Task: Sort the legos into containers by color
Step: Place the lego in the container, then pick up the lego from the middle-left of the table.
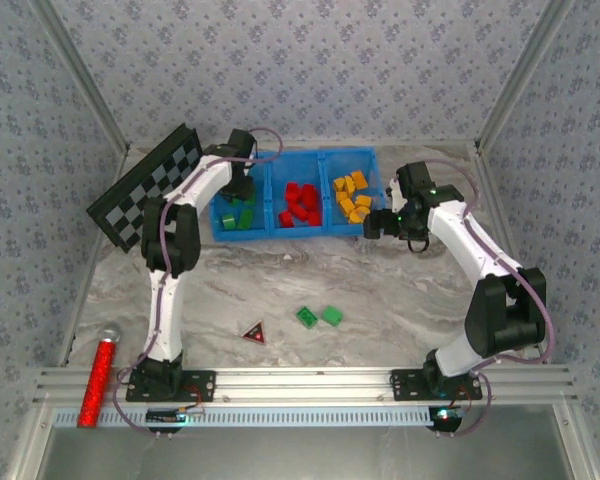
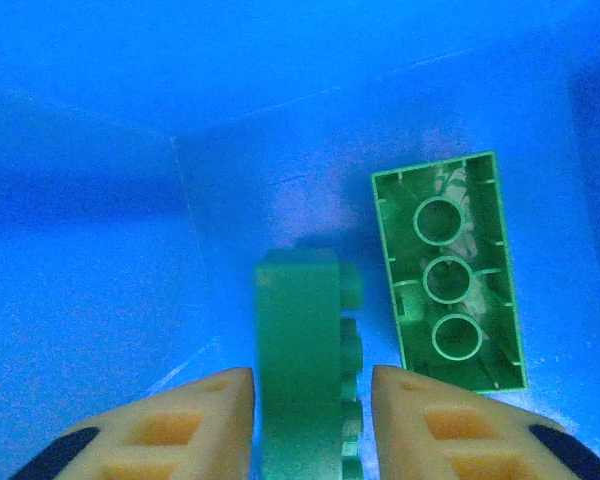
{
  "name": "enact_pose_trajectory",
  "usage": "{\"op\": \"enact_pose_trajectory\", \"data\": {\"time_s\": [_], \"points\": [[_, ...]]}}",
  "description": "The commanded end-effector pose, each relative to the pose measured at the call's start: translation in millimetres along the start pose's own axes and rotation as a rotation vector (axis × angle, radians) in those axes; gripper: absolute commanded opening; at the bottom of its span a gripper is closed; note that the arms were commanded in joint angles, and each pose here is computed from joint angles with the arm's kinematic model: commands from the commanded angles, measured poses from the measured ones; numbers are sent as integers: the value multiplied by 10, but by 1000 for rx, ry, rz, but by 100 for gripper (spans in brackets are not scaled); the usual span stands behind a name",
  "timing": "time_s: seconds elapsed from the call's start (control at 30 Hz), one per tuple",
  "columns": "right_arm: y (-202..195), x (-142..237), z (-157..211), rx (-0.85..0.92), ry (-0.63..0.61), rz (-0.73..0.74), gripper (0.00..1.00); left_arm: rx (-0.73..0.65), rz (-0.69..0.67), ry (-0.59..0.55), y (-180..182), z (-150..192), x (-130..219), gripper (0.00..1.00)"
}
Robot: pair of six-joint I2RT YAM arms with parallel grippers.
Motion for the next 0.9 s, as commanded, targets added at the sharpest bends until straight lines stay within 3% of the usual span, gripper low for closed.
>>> {"op": "enact_pose_trajectory", "data": {"time_s": [0.0,0.23,0.3,0.43,0.63,0.87], "points": [[51,60,-30,20,-6,-12,92,8,62,-77,40,-108,501,41],[126,57,-70,44,-7,-13,92,-84,141,-131,-1,116,1113,45],[142,75,-76,57,-12,-11,92,-236,171,-177,-159,289,1338,45],[100,171,-87,63,-29,25,93,-651,249,-237,-577,985,1650,46],[0,388,-70,11,-56,38,93,-972,522,-373,-1098,1858,2193,50],[-100,413,51,-8,-67,51,93,-1289,579,-349,-1637,2613,2057,52]]}}
Point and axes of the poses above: each hand's point on the last joint's axis, 136 mm out from that joint toward the fingers, its own x axis back along the fingers, its own y axis along the line the jaws close on, z = x × y, the point moved 5 cm from there along x, back along the fingers, and after that the axes turned 10 degrees about x, right-handed, at the moved point
